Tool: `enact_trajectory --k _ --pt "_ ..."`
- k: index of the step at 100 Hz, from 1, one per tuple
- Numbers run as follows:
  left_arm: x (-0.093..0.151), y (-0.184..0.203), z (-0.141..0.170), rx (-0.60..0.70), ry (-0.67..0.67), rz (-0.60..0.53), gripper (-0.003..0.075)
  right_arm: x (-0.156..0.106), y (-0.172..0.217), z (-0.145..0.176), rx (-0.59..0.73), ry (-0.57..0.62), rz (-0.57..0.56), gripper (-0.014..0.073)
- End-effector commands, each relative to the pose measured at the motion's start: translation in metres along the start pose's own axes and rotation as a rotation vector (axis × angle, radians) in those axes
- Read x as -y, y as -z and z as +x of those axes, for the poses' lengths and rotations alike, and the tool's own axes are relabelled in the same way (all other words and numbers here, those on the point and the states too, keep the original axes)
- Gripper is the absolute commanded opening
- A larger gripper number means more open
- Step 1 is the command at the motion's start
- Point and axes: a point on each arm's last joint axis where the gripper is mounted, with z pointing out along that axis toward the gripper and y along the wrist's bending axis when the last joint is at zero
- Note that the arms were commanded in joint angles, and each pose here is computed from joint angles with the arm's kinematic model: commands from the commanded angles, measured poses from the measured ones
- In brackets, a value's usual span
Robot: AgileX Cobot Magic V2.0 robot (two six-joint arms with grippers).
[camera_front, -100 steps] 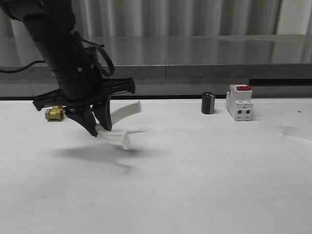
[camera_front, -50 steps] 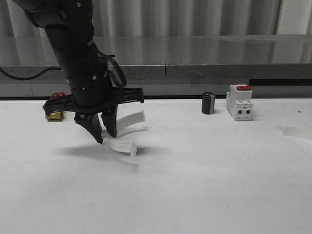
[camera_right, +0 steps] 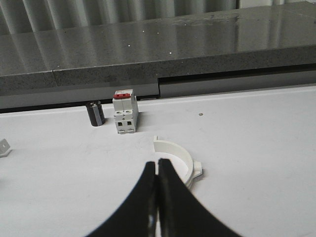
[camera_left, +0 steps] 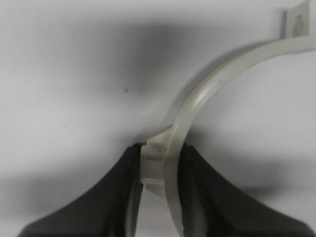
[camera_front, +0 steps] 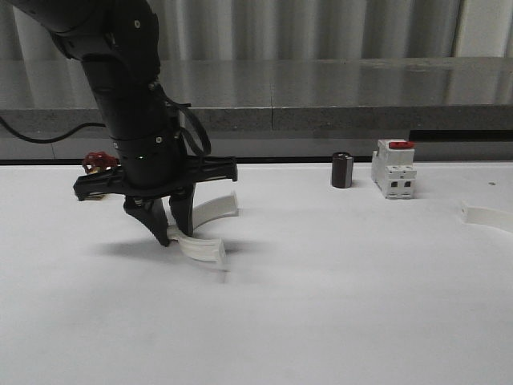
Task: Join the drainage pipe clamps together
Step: 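Carry the clamp half to the table center, set it down, release, then raise the left gripper away from the placed clamp half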
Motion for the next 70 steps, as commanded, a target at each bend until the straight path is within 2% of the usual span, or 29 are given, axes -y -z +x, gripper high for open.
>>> enact_trajectory --k 1,12,17,22,37,52,70 --pt "0.008 0.021 -0.006 0.056 0.003 0.037 0.0294 -0.002 0.003 -0.013 0.114 0.013 -0.016 -0.0118" --pt "0.007 0.021 -0.005 0.044 0.003 0.031 0.0557 -0.002 0.003 -0.013 0.114 0.013 -0.016 -0.0118" --pt "0.007 0.021 -0.004 0.041 0.002 0.027 0.0639 -0.002 0.003 -0.013 0.114 0.013 -0.016 -0.0118" --pt "0.007 0.023 -0.005 0.046 -0.005 0.028 0.0685 -0.002 0.003 -0.013 0.114 0.013 -0.016 -0.0118" --pt "0.008 0.046 -0.008 0.106 -0.071 0.038 0.0671 -0.002 0.003 -0.013 0.114 0.013 -0.016 -0.0118" --pt "0.008 0.095 -0.012 0.226 -0.173 0.047 0.0659 -0.002 0.003 -0.013 0.114 0.013 -0.016 -0.0118" --pt "-0.021 0.158 -0.016 0.405 -0.195 0.010 0.0659 -0.002 0.003 -0.013 0.114 0.013 -0.016 -0.0118"
